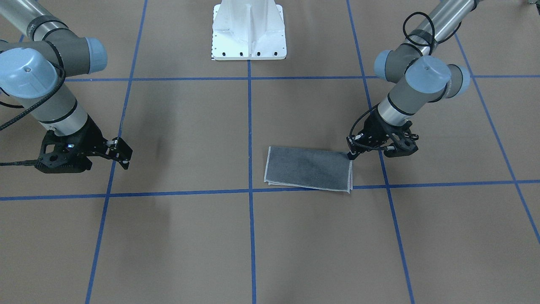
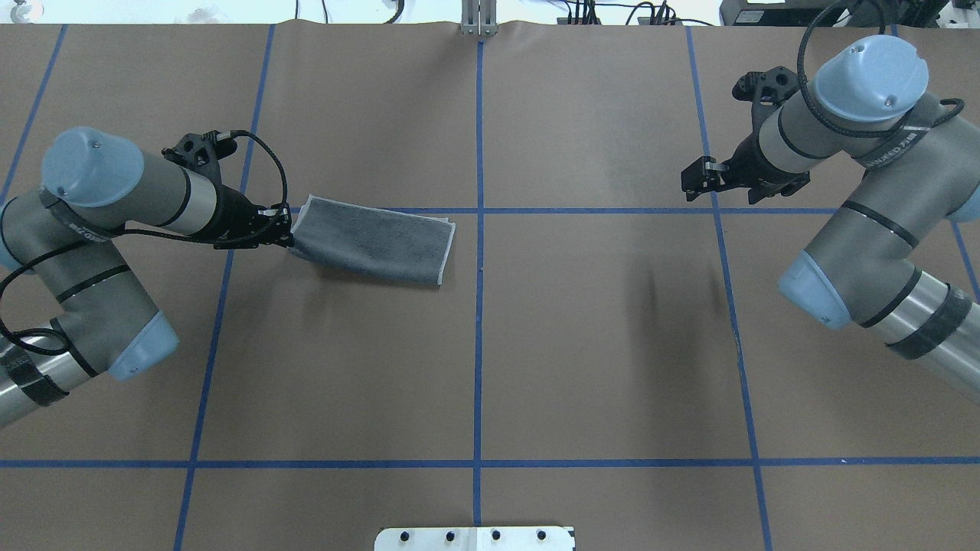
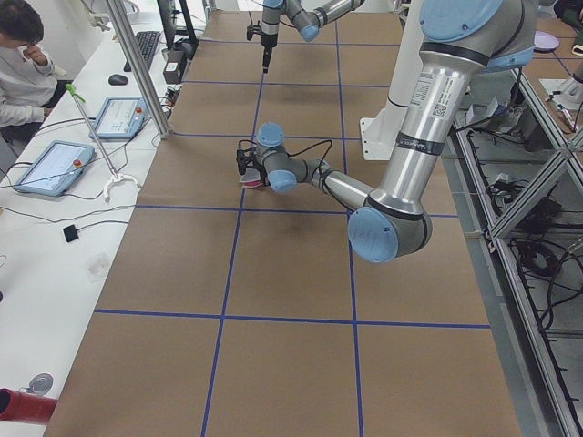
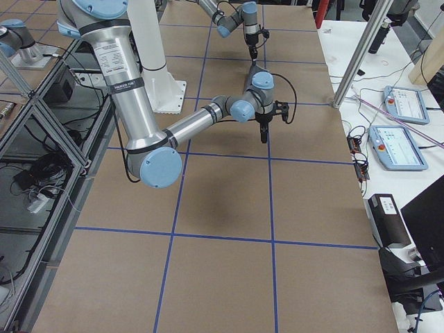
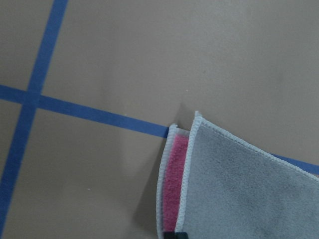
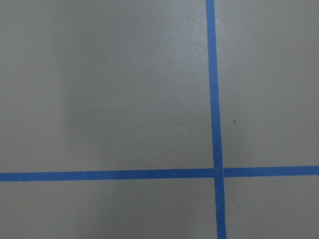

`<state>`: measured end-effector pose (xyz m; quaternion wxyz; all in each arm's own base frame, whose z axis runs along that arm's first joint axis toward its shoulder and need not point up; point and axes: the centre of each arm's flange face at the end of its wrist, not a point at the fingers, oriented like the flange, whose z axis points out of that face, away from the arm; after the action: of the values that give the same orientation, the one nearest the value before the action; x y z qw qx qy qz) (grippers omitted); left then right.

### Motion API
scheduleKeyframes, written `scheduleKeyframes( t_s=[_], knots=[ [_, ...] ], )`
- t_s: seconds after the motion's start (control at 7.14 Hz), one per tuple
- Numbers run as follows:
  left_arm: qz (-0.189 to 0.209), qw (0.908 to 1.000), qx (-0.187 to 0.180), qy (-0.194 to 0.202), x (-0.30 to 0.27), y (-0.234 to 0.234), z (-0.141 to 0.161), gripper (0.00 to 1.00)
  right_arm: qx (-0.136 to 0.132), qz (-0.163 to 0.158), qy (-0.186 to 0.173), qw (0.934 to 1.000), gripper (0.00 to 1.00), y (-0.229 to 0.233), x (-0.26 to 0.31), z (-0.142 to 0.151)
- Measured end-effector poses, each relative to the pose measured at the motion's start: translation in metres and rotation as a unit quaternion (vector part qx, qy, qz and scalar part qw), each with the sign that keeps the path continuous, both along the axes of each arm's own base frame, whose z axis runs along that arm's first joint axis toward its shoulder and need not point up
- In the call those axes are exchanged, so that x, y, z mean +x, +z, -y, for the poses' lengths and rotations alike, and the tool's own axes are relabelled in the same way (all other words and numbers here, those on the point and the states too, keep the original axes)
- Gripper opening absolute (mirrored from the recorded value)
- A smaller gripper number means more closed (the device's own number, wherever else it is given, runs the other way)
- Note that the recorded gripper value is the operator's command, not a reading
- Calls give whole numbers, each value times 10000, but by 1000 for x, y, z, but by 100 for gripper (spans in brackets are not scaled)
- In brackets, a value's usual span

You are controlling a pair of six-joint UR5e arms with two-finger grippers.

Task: Fold towel twice with both arms
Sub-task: 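Lift the strip end with the left gripper and fold it toward the other end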

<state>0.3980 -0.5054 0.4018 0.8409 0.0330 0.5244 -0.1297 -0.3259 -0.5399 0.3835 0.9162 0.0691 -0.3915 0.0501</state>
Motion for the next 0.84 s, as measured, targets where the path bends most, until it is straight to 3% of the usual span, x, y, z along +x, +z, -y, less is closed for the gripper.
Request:
scheduleKeyframes(
  t_s=[0.42, 0.84],
  knots=[
    [-113, 9999, 22, 3, 5, -18, -1, 0, 2, 2, -2, 10000, 100, 0, 0, 0],
    [-438, 9989, -135, -104, 29, -68, 1, 0, -3, -8, 6, 10000, 100, 1, 0, 0]
  ],
)
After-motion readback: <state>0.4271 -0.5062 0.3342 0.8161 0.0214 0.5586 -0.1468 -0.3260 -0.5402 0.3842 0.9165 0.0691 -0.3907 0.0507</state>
